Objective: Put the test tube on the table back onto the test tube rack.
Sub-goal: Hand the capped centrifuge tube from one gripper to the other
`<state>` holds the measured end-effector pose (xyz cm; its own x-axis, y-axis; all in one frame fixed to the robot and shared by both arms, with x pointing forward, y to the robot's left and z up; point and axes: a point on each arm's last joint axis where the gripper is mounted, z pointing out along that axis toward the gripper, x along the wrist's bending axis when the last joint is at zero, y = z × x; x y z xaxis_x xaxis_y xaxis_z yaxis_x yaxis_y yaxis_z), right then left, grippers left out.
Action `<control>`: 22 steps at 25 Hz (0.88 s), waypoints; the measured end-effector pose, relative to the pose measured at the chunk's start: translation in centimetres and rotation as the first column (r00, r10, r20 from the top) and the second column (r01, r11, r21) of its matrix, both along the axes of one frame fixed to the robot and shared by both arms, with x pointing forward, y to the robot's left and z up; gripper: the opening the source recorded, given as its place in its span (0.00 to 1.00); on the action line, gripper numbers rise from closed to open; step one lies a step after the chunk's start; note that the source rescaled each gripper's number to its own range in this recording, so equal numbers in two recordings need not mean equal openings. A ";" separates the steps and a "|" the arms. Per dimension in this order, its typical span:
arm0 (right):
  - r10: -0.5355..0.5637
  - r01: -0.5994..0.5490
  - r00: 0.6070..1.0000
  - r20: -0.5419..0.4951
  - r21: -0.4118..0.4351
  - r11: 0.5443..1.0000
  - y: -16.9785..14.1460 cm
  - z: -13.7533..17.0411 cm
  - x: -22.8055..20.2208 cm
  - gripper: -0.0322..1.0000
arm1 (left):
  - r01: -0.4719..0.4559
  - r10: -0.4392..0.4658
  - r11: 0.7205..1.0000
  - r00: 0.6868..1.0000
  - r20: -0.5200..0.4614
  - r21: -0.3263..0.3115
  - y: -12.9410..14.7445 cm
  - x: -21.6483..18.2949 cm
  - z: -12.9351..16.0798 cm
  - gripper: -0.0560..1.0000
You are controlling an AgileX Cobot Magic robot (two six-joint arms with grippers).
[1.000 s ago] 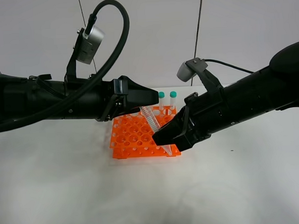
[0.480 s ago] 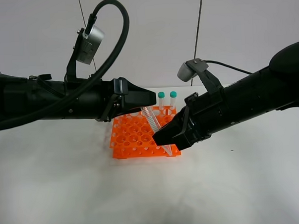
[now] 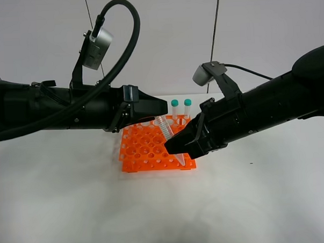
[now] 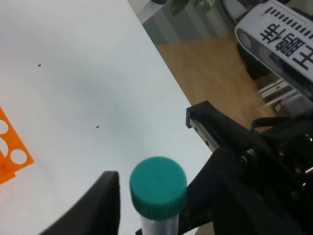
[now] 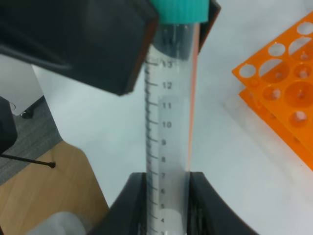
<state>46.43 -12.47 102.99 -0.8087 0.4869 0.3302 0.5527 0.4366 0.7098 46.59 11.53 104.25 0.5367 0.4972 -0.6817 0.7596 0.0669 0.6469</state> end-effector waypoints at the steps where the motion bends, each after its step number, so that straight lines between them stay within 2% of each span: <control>1: 0.000 0.000 1.000 0.000 0.000 1.000 0.0 0.0 0.0 0.06 | 0.000 0.000 1.000 1.000 -0.001 0.000 0.0 0.0 0.0 0.45; 11: 0.025 -0.025 1.000 0.008 -0.002 1.000 0.0 0.0 -0.1 0.06 | -0.001 0.001 1.000 1.000 -0.001 0.000 0.0 0.0 0.0 0.43; 12: 0.023 -0.023 1.000 0.010 -0.003 1.000 0.0 0.0 -0.1 0.06 | -0.001 0.001 1.000 1.000 -0.001 0.000 0.0 0.0 0.0 0.39; 13: 0.023 -0.023 1.000 0.010 -0.003 1.000 0.0 0.0 -0.1 0.06 | -0.001 0.001 1.000 1.000 -0.001 0.000 0.0 0.0 0.0 0.32; 14: 0.021 -0.021 1.000 0.011 -0.003 1.000 0.0 0.0 -0.1 0.06 | -0.002 0.002 1.000 1.000 -0.001 0.000 0.0 0.0 0.0 0.22; 15: 0.021 -0.021 1.000 0.012 -0.003 1.000 0.0 0.0 -0.1 0.06 | -0.004 0.004 1.000 1.000 0.000 0.003 0.0 0.0 0.0 0.08; 16: 0.020 -0.020 1.000 0.013 -0.004 1.000 0.0 0.0 -0.1 0.06 | -0.005 0.005 1.000 1.000 0.000 0.003 0.0 0.0 0.0 0.05; 22: 0.018 -0.017 1.000 0.019 -0.005 1.000 0.0 0.0 0.0 0.06 | -0.008 0.008 1.000 1.000 0.000 0.004 0.0 0.1 0.0 0.05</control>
